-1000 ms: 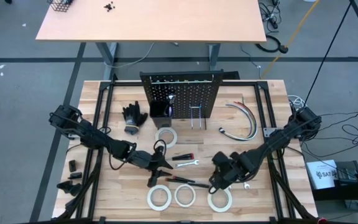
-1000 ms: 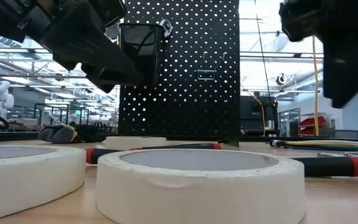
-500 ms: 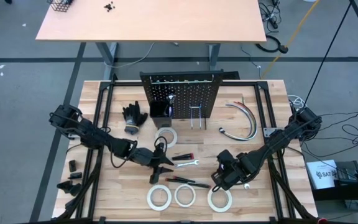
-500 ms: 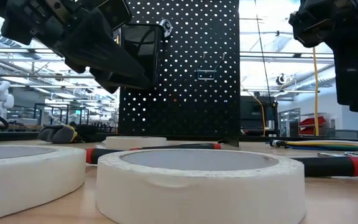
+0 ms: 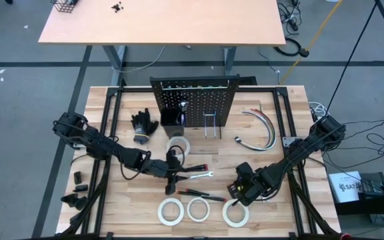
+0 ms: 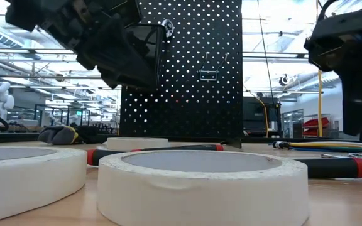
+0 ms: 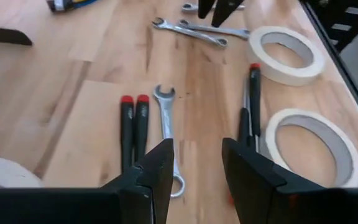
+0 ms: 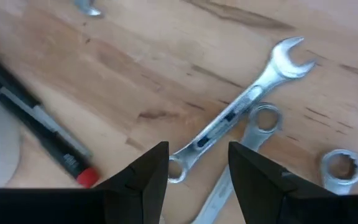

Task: Hang tools onto peg board
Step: Put the black nut driver into the black bin on the peg board

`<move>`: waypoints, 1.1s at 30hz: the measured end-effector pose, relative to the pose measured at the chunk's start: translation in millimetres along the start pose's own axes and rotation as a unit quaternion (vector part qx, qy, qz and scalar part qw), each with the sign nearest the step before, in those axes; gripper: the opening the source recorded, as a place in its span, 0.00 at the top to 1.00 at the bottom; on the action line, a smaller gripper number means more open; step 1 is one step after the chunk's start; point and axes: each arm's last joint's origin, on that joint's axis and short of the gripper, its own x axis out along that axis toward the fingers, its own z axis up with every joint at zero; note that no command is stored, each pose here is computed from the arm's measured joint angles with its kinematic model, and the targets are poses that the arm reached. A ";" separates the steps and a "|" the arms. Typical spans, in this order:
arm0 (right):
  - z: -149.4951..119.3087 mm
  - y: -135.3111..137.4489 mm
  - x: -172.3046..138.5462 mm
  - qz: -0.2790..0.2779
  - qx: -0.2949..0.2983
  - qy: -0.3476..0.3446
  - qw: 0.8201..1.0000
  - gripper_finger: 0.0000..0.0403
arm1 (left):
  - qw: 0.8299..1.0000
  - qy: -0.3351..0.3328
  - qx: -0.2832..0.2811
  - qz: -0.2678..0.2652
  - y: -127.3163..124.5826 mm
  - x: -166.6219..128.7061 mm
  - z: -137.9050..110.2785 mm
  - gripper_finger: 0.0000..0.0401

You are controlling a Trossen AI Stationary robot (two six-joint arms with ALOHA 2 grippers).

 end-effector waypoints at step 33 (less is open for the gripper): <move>2.5 2.6 16.8 -0.016 0.093 0.001 0.996 0.60 | 0.998 0.034 -0.018 0.044 6.9 4.2 -5.0 0.65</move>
